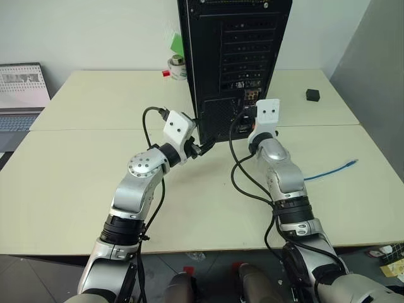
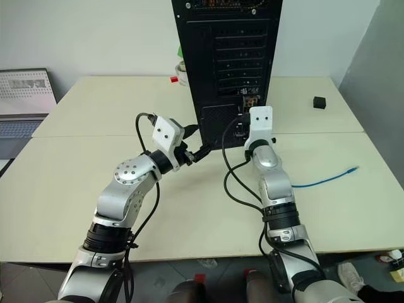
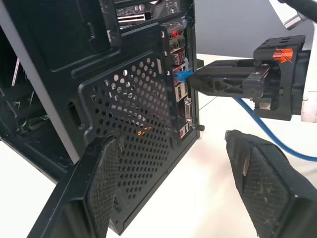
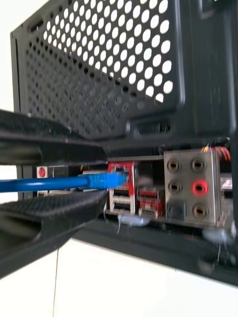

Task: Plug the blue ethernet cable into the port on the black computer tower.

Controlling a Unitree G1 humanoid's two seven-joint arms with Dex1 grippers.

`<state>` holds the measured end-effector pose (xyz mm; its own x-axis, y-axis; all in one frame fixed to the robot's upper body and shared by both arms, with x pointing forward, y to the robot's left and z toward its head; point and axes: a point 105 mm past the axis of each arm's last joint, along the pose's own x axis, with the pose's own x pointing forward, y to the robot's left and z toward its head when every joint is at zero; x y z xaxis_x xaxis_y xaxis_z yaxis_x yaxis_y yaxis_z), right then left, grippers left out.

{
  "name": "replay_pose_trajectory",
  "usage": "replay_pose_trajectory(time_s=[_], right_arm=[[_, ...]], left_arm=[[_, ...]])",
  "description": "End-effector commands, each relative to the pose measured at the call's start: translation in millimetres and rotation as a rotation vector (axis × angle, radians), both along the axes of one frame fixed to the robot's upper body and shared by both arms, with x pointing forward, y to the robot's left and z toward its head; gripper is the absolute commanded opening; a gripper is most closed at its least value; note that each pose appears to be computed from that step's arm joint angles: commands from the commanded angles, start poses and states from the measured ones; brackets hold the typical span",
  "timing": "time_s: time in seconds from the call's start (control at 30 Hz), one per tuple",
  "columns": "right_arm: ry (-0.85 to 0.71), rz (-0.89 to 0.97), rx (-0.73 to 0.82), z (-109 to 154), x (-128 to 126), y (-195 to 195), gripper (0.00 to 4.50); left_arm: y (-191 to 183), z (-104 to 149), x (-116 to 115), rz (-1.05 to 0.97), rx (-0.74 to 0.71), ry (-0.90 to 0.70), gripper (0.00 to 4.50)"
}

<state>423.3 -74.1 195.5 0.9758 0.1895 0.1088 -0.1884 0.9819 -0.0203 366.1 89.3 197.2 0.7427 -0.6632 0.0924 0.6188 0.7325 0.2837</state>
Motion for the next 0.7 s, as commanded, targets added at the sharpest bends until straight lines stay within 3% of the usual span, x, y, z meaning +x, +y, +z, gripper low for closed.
replay_pose_trajectory(time_s=[0.03,0.43,0.7], right_arm=[[-0.049,0.079,-0.031,11.1,-11.3,-2.5,1.67],[-0.095,0.372,-0.244,28.9,-65.4,-46.9,4.33],[-0.080,0.524,-0.346,41.6,-82.5,-89.1,4.46]], left_arm=[[8.5,8.5,2.1,0.031,0.017,-0.049,3.50],[33.4,1.2,13.3,0.066,0.159,0.007,3.50],[48.6,22.2,16.3,0.042,0.200,-0.024,3.50]])
